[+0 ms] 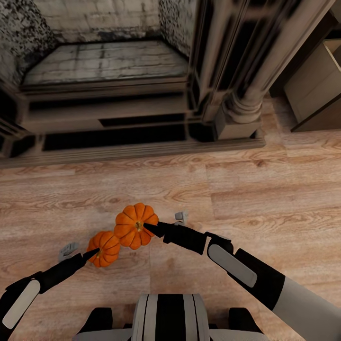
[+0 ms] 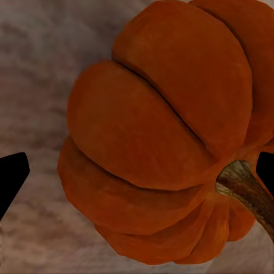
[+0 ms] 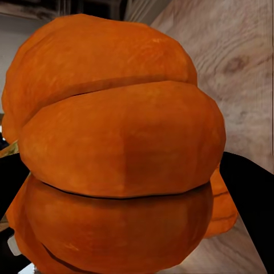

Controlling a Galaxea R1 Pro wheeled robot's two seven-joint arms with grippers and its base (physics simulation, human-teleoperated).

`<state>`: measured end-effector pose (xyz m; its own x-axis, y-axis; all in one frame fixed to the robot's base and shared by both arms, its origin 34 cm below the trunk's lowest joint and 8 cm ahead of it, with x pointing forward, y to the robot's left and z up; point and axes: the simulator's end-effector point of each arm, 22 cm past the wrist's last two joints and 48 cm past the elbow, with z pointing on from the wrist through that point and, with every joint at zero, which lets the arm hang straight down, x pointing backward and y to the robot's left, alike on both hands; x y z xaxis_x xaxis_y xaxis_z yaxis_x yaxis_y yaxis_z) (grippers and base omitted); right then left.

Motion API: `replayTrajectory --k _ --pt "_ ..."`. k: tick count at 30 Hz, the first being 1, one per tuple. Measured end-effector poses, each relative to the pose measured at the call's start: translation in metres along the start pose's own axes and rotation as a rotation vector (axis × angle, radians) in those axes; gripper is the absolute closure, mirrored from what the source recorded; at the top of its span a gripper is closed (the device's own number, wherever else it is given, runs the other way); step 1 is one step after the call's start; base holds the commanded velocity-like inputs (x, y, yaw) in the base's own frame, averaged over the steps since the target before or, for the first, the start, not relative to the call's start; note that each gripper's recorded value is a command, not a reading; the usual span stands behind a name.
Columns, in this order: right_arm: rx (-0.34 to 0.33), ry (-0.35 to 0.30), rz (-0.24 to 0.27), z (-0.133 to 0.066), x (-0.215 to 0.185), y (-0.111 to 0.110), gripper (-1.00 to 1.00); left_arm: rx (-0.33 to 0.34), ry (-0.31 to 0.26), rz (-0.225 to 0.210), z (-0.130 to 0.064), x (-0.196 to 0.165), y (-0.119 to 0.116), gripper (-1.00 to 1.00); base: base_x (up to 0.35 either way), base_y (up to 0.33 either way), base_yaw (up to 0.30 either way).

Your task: Place each of the two pumpkins and all three candles from the living room inside a cabinet in the living room (use any cabinet), then make sure every cabinet is closed, and position the cauldron so it is next to a table in the living room.

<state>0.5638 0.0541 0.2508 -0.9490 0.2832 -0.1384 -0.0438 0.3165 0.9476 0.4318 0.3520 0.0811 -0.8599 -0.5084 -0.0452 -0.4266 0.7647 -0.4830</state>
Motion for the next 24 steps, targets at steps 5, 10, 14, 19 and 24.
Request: replayTrajectory --k 5,10,14,19,24 --pt "0.002 0.004 0.012 0.0011 0.0038 -0.005 1.0 0.013 -0.002 -0.029 0.0022 0.0003 -0.0009 -1.0 0.0 0.0 0.0" --pt "0.002 0.003 0.012 0.001 0.0035 -0.0051 1.0 0.013 -0.002 -0.029 0.0023 0.0002 -0.0011 -1.0 0.0 0.0 0.0" --pt "0.004 0.005 0.014 0.0013 0.0049 -0.0073 1.0 0.017 -0.004 -0.023 0.0031 -0.0011 -0.0026 -1.0 0.0 0.0 0.0" --pt "0.005 0.007 0.023 0.0019 0.0072 -0.0108 1.0 0.025 -0.004 -0.011 0.0055 -0.002 -0.0066 -1.0 0.0 0.0 0.0" --pt "0.006 0.007 0.023 0.0019 0.0072 -0.0108 1.0 0.026 -0.002 -0.012 0.0056 -0.0014 -0.0069 -1.0 0.0 0.0 0.0"
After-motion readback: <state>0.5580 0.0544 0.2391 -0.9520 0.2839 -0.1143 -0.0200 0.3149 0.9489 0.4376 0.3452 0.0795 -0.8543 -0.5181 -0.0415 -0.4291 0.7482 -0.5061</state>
